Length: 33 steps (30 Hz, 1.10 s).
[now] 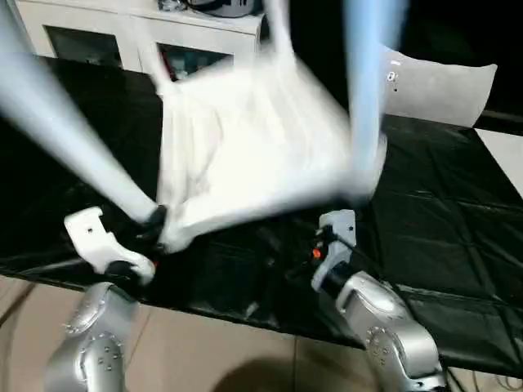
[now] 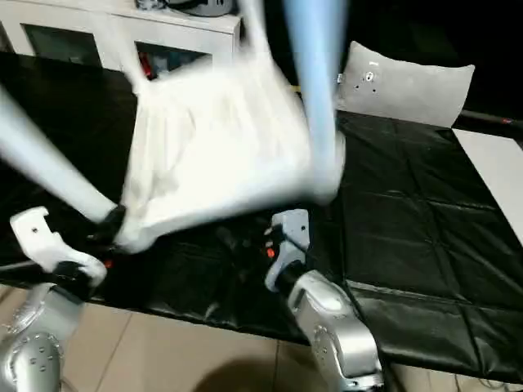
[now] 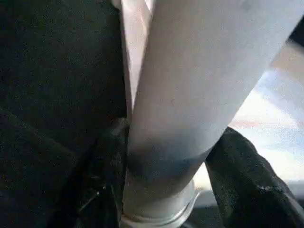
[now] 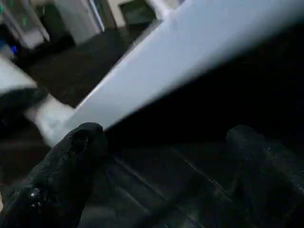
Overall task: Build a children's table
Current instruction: Flip table
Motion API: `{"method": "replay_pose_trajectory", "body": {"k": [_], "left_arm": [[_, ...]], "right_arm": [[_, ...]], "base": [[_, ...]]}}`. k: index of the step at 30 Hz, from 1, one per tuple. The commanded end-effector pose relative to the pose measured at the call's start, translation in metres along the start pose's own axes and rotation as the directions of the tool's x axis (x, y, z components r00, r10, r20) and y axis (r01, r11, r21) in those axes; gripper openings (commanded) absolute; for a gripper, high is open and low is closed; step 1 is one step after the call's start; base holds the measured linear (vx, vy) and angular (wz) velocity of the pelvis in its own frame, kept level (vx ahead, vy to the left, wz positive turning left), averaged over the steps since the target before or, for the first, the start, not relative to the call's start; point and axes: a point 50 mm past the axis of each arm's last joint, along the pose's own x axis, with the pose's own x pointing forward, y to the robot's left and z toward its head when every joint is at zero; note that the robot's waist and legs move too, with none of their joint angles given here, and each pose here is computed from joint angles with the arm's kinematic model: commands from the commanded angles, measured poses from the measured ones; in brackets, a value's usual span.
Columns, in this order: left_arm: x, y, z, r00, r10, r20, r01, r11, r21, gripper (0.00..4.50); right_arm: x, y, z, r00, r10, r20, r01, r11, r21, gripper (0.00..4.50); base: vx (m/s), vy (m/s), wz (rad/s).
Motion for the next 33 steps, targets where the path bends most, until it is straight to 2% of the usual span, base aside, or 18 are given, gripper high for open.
{"method": "replay_pose_trajectory", "body": {"k": [1,4,7,11,17,22,23,27,29,33], "left_arm": [[0.001,-0.009,-0.034,0.992,-0.001,-0.122,-0.020,0.985,-0.173,2.11],[0.002,-0.015,-0.040,0.986,-0.038,-0.162,0.014,0.989,-0.149,2.11],[0.005,-0.022,-0.044,0.980,-0.064,-0.186,0.030,0.983,-0.180,2.11],[0.006,-0.028,-0.046,0.973,-0.096,-0.209,0.057,0.981,-0.186,2.11],[0.008,-0.032,-0.049,0.962,-0.130,-0.242,0.093,0.983,-0.159,2.11],[0.013,-0.038,-0.056,0.946,-0.155,-0.283,0.148,0.988,-0.046,2.11],[0.013,-0.038,-0.056,0.946,-0.155,-0.283,0.148,0.988,-0.046,2.11],[0.017,-0.041,-0.059,0.936,-0.170,-0.310,0.193,0.980,0.045,2.11],[0.018,-0.043,-0.059,0.933,-0.179,-0.312,0.204,0.978,0.049,2.11],[0.017,-0.043,-0.060,0.932,-0.178,-0.315,0.210,0.975,0.073,2.11]], "right_arm": [[0.003,-0.005,0.003,0.999,-0.032,0.012,0.032,0.999,0.033,4.50],[0.010,-0.004,0.007,0.998,-0.039,0.048,0.035,0.996,0.081,4.50],[0.027,0.003,0.016,0.990,-0.005,0.141,-0.019,0.985,0.169,4.50],[0.040,0.005,0.023,0.979,-0.034,0.200,-0.016,0.970,0.244,4.50],[0.067,0.013,0.032,0.971,-0.039,0.238,-0.046,0.939,0.342,4.50],[0.094,0.032,0.050,0.950,-0.009,0.312,-0.153,0.858,0.490,4.50],[0.094,0.032,0.050,0.950,-0.009,0.312,-0.153,0.858,0.490,4.50],[0.109,0.039,0.059,0.947,-0.008,0.321,-0.187,0.798,0.573,4.50],[0.114,0.039,0.062,0.948,-0.029,0.318,-0.182,0.768,0.614,4.50],[0.120,0.039,0.064,0.948,-0.032,0.316,-0.192,0.735,0.651,4.01]], "base": [[0.000,0.000,0.00],[0.000,0.000,0.00],[0.000,0.000,0.00],[0.000,0.000,0.00],[0.000,0.000,0.00],[0.000,0.000,0.00],[0.000,0.000,0.00],[0.000,0.000,0.00],[0.000,0.000,0.00],[0.000,0.000,0.00]]}}
